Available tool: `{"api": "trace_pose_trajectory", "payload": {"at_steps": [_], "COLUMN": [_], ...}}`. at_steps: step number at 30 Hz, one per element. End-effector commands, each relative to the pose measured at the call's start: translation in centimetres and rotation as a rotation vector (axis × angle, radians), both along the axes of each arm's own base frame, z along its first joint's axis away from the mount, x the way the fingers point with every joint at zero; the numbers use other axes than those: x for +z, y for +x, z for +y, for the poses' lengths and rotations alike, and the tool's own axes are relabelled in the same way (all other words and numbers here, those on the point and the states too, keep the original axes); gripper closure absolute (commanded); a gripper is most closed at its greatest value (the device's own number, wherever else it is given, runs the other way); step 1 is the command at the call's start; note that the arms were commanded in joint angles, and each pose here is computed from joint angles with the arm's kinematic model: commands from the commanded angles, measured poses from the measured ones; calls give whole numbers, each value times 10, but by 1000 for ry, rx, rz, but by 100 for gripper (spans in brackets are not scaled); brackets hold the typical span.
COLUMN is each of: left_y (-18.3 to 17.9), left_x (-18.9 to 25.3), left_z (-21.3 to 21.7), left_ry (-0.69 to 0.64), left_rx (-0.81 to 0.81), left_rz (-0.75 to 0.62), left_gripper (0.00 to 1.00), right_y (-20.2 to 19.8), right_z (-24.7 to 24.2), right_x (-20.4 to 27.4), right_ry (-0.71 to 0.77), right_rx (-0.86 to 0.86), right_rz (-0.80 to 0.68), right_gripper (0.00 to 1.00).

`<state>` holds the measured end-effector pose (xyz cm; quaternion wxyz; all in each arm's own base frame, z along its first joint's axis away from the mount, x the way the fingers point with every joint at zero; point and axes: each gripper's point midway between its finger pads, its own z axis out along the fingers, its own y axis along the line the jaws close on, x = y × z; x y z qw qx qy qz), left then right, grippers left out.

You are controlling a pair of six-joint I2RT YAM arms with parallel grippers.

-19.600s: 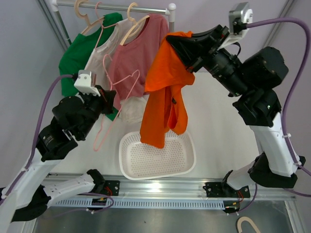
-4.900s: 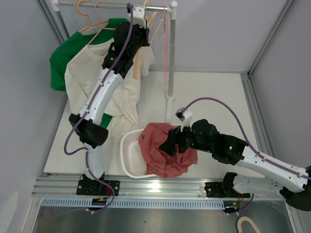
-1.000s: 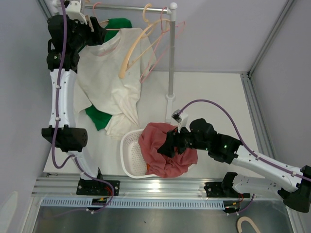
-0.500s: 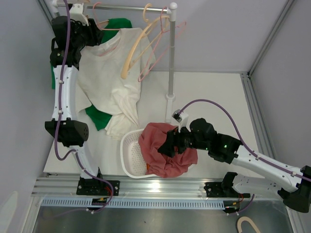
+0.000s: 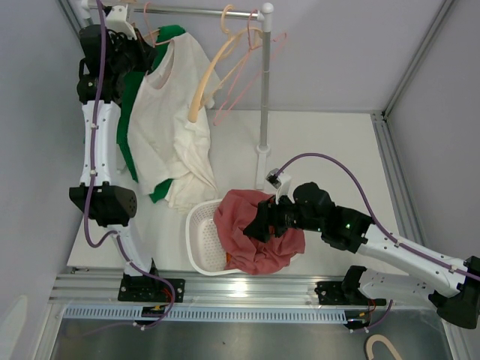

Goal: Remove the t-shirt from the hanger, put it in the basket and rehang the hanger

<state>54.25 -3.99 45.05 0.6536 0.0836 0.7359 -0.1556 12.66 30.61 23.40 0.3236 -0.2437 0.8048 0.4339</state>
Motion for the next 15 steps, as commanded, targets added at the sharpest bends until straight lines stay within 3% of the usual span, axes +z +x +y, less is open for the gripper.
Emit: {"api": "trace_pose_trajectory", "payload": {"at_steps": [1, 7, 15], "left_y": [-16, -35, -88], "left_x": [40, 68, 136], "left_z": [-9, -28, -39], "left_ry": [-40, -82, -113], "left_rx": [-47, -101, -138], "left_rz": [-86, -134, -286], "left_gripper": [99, 99, 99], "right_y": [0, 1, 0], "right_z": [1, 2, -1], "right_x": [5, 5, 3], "right_ry": [29, 35, 35], "right_rx": [-3, -5, -11], "right_rz": [-3, -1, -7], "right_gripper": [27, 27, 28]}}
